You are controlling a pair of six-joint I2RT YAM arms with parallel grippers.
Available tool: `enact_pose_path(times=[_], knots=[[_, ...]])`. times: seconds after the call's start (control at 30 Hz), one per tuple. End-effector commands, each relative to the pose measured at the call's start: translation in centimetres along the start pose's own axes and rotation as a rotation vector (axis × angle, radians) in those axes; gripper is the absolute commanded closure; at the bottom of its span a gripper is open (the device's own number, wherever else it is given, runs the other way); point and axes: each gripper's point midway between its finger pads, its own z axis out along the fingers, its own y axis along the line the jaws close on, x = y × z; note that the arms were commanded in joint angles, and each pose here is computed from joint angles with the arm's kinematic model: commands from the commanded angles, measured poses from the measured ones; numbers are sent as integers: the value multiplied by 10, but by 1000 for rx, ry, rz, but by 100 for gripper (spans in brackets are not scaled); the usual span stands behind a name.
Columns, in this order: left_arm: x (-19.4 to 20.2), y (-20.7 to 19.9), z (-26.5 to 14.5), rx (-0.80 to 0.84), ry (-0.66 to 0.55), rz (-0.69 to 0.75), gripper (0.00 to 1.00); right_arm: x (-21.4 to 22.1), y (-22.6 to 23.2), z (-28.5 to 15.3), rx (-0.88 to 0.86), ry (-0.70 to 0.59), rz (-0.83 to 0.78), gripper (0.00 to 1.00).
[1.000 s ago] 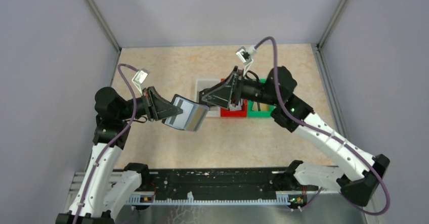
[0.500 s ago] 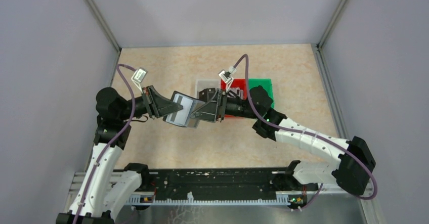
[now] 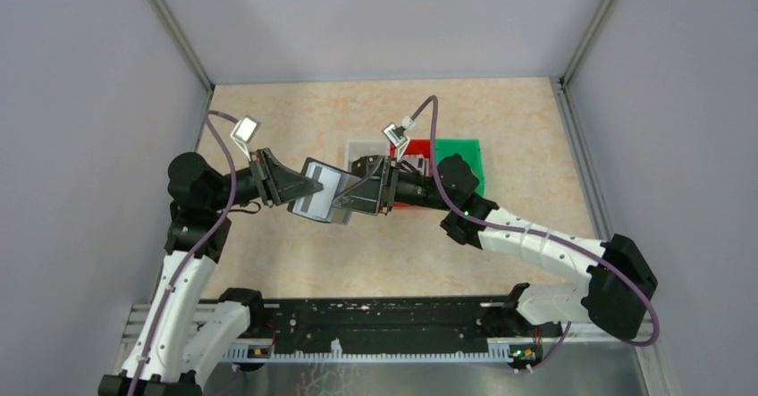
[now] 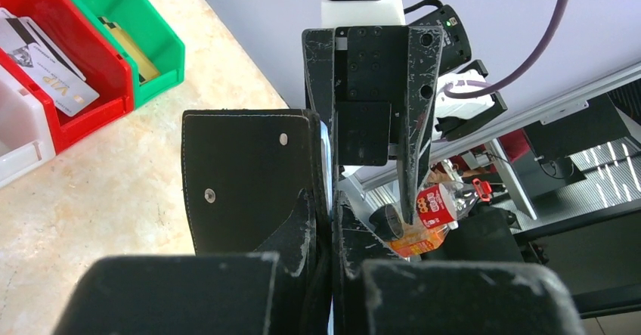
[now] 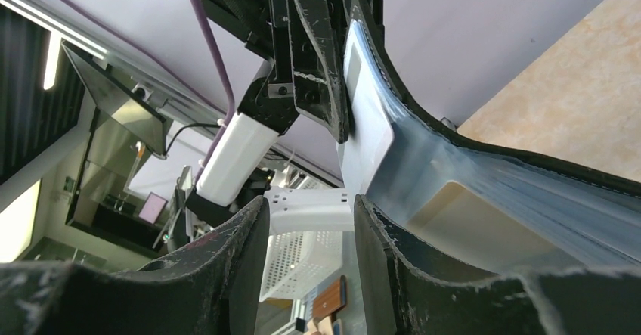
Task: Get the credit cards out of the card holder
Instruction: Remove the credit card from the card holder.
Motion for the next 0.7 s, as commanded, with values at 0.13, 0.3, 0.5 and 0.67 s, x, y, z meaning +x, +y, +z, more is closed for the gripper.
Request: enact_pose_path(times=[0.13, 0.3, 0.5, 0.67], knots=[[-11, -26, -2, 54, -27, 73, 100, -5, 14, 2, -34, -18, -42, 56], [-14, -34, -3, 66, -33, 87, 100, -7, 13, 5, -37, -22, -41, 57], [-15, -37, -3, 68, -38, 93, 100, -7, 13, 10, -49, -22, -25, 59], [-13, -33, -4, 56, -39, 98, 100, -10, 21, 14, -99, -32, -10, 61]])
